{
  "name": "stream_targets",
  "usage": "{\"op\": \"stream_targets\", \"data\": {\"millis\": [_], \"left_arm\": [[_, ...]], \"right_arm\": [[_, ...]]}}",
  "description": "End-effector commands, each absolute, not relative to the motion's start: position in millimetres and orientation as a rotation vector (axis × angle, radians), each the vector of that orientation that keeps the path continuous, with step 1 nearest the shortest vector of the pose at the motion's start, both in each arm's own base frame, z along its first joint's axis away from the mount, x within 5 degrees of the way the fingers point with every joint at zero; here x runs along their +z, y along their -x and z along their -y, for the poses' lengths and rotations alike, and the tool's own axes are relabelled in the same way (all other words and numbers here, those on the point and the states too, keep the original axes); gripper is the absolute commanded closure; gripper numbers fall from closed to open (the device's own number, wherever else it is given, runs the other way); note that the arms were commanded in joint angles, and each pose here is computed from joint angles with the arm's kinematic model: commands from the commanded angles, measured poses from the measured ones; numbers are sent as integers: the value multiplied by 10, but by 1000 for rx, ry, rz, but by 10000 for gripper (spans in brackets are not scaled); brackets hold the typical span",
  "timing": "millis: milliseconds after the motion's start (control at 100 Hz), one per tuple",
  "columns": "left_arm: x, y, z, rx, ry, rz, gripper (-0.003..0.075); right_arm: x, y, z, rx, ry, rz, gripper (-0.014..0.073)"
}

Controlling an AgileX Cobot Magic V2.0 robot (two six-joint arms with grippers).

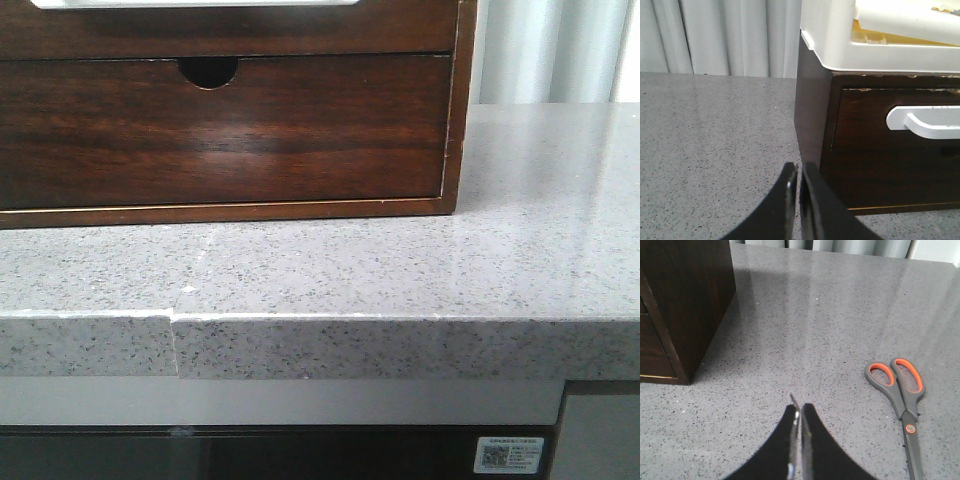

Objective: Put scissors in drawer with both arms

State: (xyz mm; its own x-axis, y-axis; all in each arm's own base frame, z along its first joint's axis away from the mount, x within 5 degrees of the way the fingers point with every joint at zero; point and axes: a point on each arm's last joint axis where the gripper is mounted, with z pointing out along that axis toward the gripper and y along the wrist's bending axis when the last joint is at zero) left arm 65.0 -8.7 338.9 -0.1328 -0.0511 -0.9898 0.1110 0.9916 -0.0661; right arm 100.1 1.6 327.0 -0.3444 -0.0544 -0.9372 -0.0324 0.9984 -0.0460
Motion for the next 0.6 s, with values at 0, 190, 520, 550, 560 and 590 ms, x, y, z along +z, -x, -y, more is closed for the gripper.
{"op": "stream_targets", "data": {"millis": [0,190,520,550,560,590], "left_arm": [[3562,-661,82,-143,-33,-1596,655],[3563,-663,69,-102,-51,-1594,209],[3554,-659,100,-195,-10,-1606,214],[3557,-657,115,-242,12,-1606,221],[3557,-656,118,-254,17,-1605,223],[3563,-654,135,-308,42,-1602,232]], "right_arm": [[3441,-1033,-4,-42,60,-1819,519],[3468,-1039,3,-64,71,-1787,113],[3471,-1040,3,-64,71,-1785,60],[3471,-1040,3,-64,71,-1785,60],[3471,-1040,3,-64,71,-1785,60],[3471,-1040,3,-64,71,-1785,60]]}}
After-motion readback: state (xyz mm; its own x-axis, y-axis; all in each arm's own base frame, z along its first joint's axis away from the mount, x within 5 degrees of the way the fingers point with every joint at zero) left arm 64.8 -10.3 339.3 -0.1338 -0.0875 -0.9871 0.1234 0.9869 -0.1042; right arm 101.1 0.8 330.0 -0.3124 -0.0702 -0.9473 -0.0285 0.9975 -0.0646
